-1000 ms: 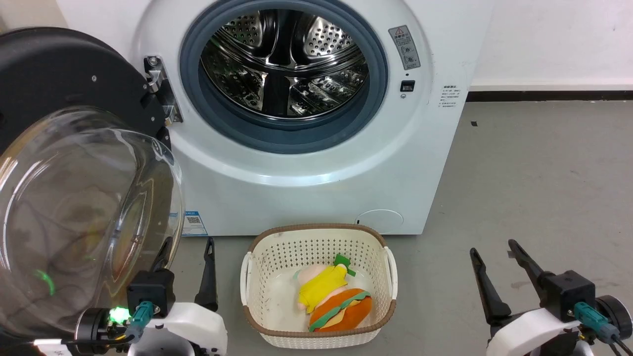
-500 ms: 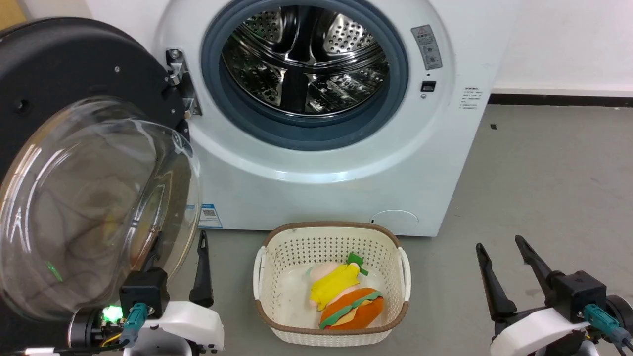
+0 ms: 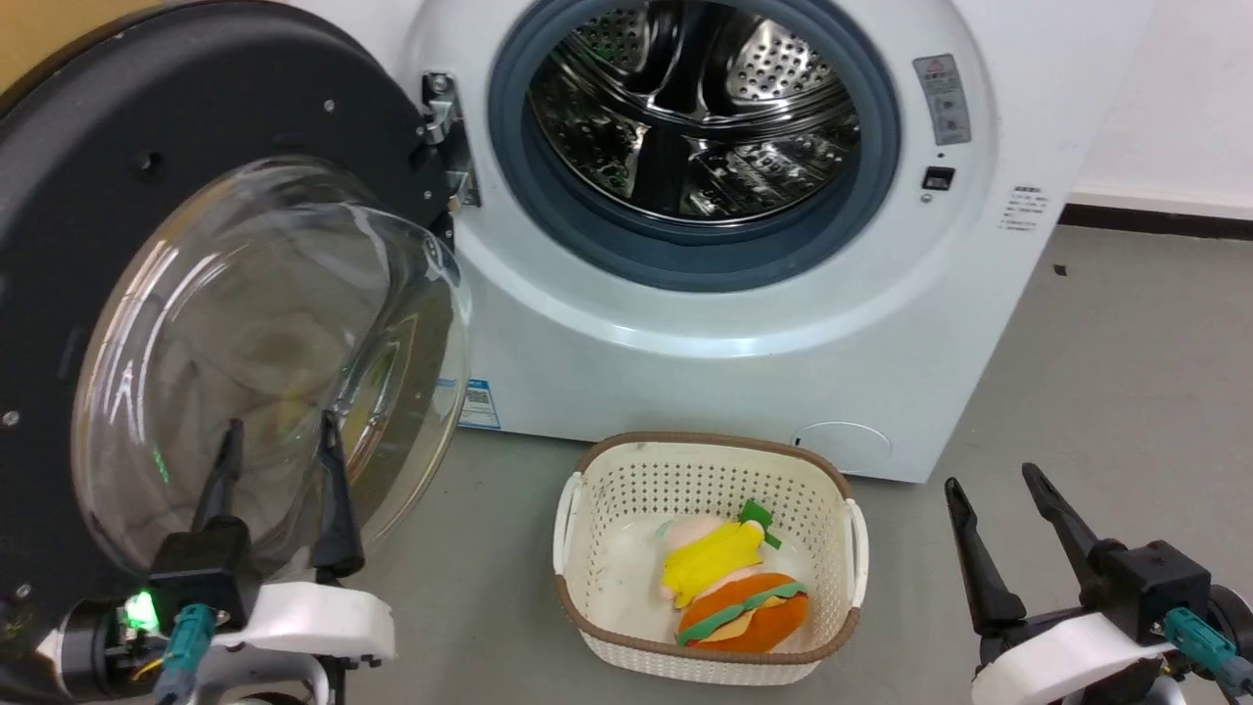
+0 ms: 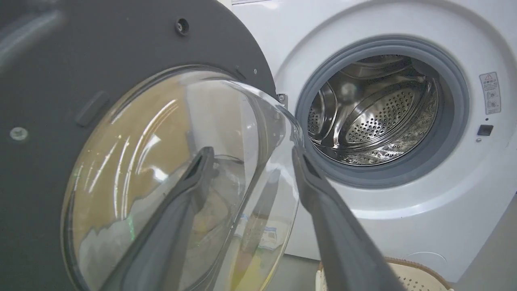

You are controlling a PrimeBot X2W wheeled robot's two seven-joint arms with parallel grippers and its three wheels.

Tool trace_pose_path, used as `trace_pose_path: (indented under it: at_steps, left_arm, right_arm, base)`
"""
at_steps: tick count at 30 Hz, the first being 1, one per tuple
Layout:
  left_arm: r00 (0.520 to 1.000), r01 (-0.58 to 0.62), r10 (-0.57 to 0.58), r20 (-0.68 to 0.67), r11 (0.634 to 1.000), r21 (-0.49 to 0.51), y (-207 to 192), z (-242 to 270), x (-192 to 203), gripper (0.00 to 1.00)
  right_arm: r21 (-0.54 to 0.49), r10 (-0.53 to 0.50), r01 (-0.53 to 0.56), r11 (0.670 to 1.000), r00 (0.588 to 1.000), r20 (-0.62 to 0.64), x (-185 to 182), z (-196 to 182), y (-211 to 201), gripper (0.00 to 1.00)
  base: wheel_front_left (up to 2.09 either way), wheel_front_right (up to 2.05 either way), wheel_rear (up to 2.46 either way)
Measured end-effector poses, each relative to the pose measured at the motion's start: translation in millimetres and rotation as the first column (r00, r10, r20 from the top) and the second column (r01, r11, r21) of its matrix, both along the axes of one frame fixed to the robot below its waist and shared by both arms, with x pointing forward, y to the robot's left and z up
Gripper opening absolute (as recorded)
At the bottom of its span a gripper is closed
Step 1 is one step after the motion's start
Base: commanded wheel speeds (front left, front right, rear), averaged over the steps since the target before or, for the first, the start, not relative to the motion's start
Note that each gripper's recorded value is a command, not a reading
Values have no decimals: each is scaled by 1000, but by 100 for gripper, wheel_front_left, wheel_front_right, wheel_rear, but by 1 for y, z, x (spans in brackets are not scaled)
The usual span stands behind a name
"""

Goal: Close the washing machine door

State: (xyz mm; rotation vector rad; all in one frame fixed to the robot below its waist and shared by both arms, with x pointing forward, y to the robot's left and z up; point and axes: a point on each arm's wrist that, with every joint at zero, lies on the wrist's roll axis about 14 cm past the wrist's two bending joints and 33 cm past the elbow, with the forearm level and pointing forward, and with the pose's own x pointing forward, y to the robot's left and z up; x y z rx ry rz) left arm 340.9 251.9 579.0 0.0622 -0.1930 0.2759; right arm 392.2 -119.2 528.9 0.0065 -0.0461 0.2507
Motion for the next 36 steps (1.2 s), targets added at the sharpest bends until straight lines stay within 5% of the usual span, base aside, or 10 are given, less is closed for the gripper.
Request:
trace_pose_path:
  at_steps: [10, 24, 36]
  left_arm:
    - [979, -129, 138, 149, 989, -68, 50, 38, -29, 100]
    - [871, -248, 306, 384, 949, -192, 132, 94, -71, 100]
    - [838, -296, 425, 342, 881, -369, 198, 76, -91, 100]
  right_arm:
    - [18, 58, -58, 998, 998, -1, 7, -4, 21, 100]
    - [27, 114, -114, 993, 993, -23, 14, -17, 41, 100]
    - [44, 156, -154, 987, 987, -33, 21, -25, 57, 100]
  base:
    - [0, 0, 0]
    - [0, 0, 0]
    - [0, 0, 0]
